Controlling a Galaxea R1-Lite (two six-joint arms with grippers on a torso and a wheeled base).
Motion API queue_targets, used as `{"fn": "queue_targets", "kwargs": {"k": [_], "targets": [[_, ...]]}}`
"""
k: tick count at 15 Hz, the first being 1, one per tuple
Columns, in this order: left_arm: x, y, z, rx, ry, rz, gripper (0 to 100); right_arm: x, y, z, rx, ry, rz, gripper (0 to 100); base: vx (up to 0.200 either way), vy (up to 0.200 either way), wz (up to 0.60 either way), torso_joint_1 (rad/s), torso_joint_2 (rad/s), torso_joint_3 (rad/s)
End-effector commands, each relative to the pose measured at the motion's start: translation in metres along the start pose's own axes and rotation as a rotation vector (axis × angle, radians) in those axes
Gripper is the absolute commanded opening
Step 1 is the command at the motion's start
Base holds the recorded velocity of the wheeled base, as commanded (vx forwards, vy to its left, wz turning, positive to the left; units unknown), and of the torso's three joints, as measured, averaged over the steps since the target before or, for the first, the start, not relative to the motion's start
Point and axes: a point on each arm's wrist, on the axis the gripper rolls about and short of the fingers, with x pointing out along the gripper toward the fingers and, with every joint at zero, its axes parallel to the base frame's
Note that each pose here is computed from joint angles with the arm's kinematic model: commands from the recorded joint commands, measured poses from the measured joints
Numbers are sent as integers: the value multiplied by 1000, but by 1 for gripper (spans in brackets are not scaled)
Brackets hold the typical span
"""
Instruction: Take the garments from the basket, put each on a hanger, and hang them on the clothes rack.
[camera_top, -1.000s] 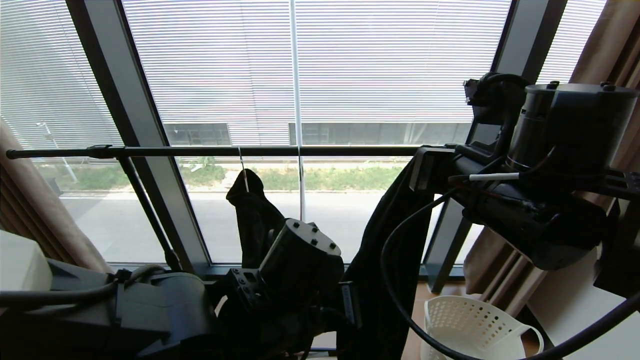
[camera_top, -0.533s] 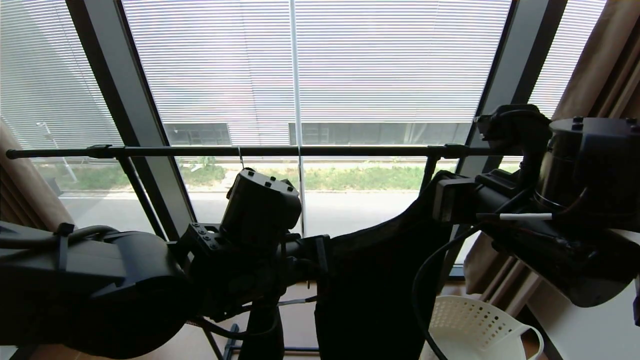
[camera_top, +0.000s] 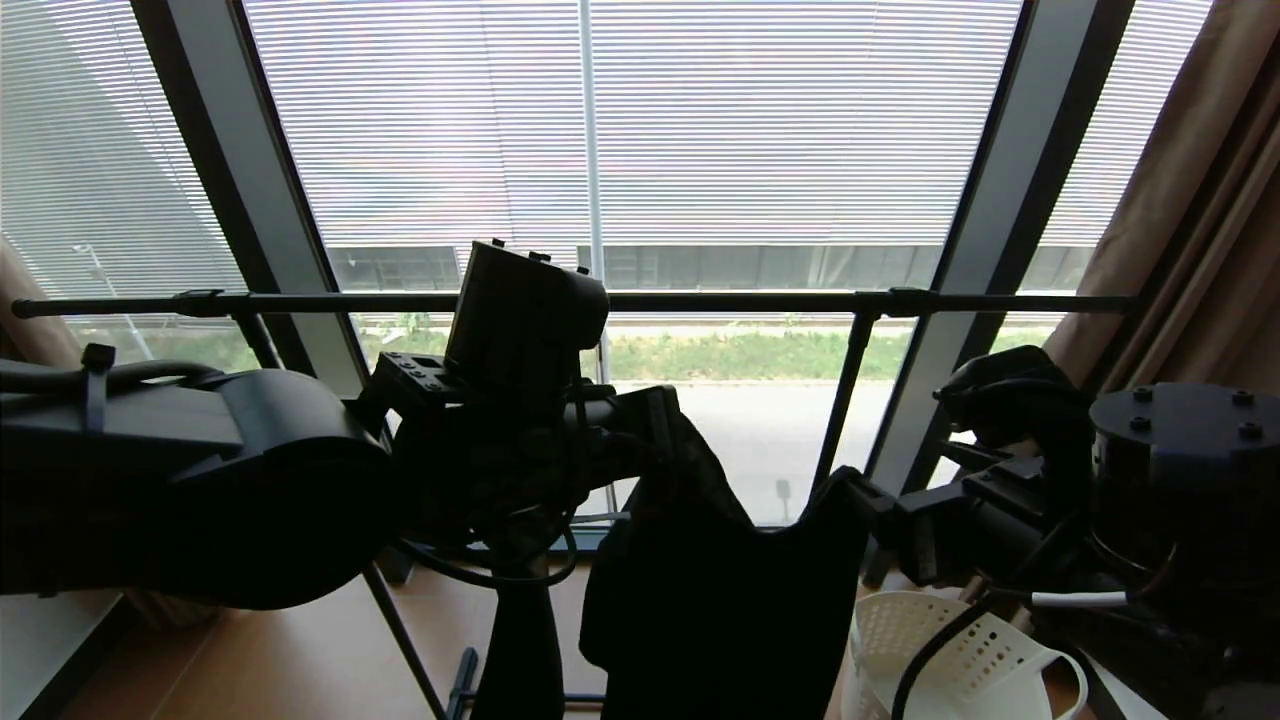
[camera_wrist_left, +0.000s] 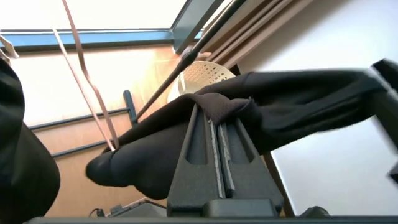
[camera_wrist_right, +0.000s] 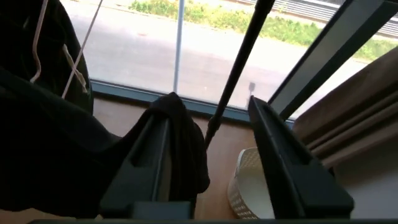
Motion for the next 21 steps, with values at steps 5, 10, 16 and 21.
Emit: {"fn": "queue_targets", "kwargs": {"k": [5,10,16,21], "targets": [[10,-9,12,13,-25,-11,0,-8,-11,-45,-226,132,322,100,0,0,0,0,0,0],[15,-7,8,15,-13,0,0,7,-15,-25,-300,49,459,100,0,0,0,0,0,0],[15,-13,3,25,1,-12,0,55,52,14,-178,0,295,100,0,0,0,0,0,0],[14,-12,3,25,0,-11,0,83,50,6,-144,2,244,100,0,0,0,0,0,0]]}}
